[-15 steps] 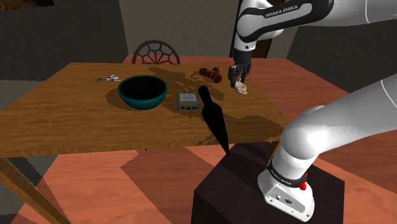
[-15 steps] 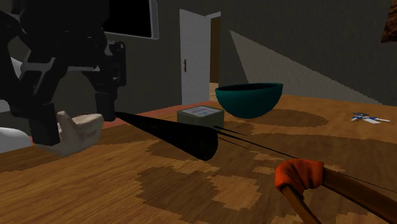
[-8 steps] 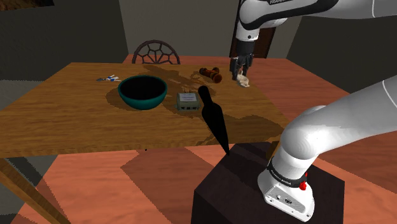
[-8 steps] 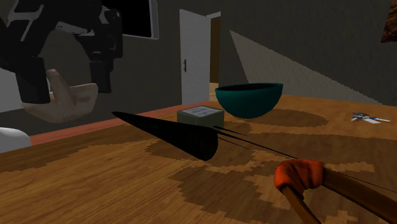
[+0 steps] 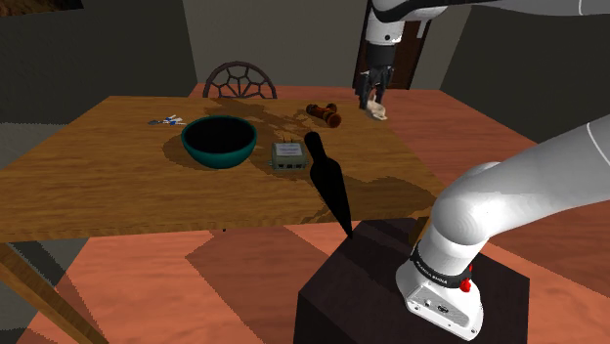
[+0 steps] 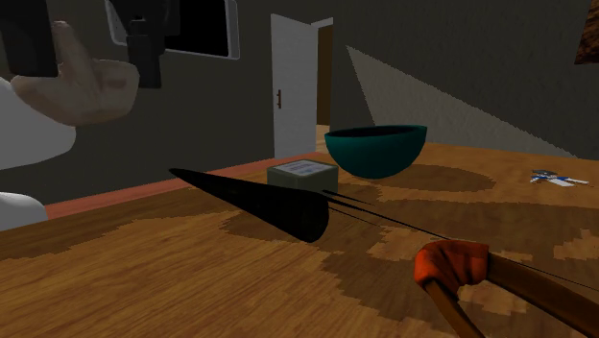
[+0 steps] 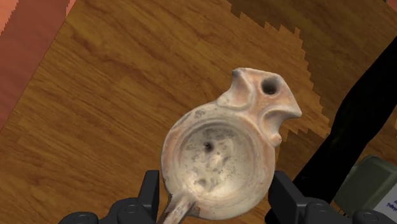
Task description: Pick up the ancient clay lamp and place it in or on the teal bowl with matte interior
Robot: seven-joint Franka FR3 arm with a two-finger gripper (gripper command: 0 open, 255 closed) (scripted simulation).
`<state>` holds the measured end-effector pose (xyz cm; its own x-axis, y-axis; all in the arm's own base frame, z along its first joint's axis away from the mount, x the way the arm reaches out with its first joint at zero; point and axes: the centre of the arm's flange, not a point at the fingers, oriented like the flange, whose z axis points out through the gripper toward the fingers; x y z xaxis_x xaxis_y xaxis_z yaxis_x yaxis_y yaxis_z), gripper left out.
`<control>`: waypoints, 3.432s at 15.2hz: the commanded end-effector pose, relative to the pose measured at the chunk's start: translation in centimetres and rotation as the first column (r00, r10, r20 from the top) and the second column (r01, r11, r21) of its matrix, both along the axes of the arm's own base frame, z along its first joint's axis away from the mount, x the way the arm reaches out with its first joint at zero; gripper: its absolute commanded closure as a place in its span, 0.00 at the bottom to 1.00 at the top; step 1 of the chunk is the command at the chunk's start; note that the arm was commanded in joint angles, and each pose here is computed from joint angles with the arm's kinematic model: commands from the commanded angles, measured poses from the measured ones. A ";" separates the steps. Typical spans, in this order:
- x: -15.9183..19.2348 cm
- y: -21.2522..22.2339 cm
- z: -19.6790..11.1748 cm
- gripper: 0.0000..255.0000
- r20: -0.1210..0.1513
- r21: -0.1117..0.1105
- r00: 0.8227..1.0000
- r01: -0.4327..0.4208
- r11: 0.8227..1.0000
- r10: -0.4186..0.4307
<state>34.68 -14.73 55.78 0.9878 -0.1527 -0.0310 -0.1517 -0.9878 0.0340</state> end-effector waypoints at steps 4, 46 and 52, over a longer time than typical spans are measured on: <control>-0.1 0.0 2.6 1.00 0.000 0.000 1.000 0.000 1.000 0.000; 29.3 33.7 -0.3 1.00 0.000 0.000 1.000 0.000 1.000 0.000; 29.3 33.7 -3.5 1.00 0.000 0.000 1.000 0.000 1.000 0.000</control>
<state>63.93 18.97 52.86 0.9878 -0.1527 -0.0319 -0.1516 -0.9879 0.0342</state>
